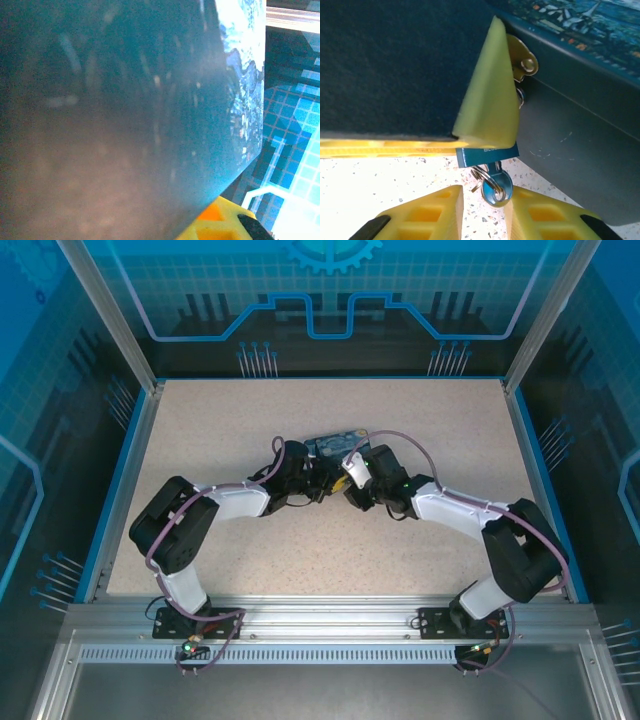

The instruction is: Unlock a padlock with a key

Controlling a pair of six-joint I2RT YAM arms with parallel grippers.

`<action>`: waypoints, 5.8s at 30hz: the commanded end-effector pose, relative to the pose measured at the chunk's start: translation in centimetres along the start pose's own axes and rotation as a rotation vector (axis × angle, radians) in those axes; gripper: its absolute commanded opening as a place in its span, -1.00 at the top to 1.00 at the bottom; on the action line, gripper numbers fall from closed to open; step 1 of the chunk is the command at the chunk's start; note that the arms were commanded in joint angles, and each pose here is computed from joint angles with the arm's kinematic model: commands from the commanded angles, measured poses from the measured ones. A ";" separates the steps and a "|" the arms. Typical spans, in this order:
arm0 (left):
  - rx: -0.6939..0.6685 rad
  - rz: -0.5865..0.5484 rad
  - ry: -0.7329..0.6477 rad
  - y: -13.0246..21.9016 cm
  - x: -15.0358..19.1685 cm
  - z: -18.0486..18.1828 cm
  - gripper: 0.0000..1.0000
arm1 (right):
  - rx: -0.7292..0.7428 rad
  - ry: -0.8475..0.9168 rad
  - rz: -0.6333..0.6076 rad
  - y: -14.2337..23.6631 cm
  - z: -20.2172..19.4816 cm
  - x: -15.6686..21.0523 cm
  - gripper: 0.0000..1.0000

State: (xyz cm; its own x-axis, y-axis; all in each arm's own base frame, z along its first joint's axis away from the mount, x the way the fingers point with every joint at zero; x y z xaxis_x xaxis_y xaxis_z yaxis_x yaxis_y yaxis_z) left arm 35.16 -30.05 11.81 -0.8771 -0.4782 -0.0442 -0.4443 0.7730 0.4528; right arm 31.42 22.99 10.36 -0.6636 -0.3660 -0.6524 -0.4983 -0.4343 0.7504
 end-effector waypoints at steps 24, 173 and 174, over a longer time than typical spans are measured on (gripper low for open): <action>0.070 0.027 -0.034 0.7 0.0 -2.7 1.00 | -0.170 -0.070 -0.068 1.7 1.2 -3.2 0.38; 0.013 0.015 -0.045 -0.1 -1.0 0.5 1.00 | -0.094 -0.168 0.121 -1.8 0.8 -2.3 0.29; 0.014 0.015 -0.045 -0.1 -1.0 0.5 1.00 | -0.095 -0.171 0.121 -1.9 0.9 -2.4 0.35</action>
State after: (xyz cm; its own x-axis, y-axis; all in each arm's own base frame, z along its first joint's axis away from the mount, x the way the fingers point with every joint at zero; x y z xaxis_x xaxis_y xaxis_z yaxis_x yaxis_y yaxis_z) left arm 36.16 -28.81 9.71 -0.8765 -0.4724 -0.0924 -0.4553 0.7513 0.4777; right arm 33.12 24.48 9.99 -0.8180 -0.2632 -0.5115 -0.3563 -0.4663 0.8097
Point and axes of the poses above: each hand's point on the last joint's axis, 136 mm out from that joint toward the fingers, its own y axis back along the fingers, its own z axis along the line the jaws close on, x = y × z, the point moved 2 cm from there along y, back along the fingers, and after that the axes turned 12 degrees about -y, right-handed, at the moved point
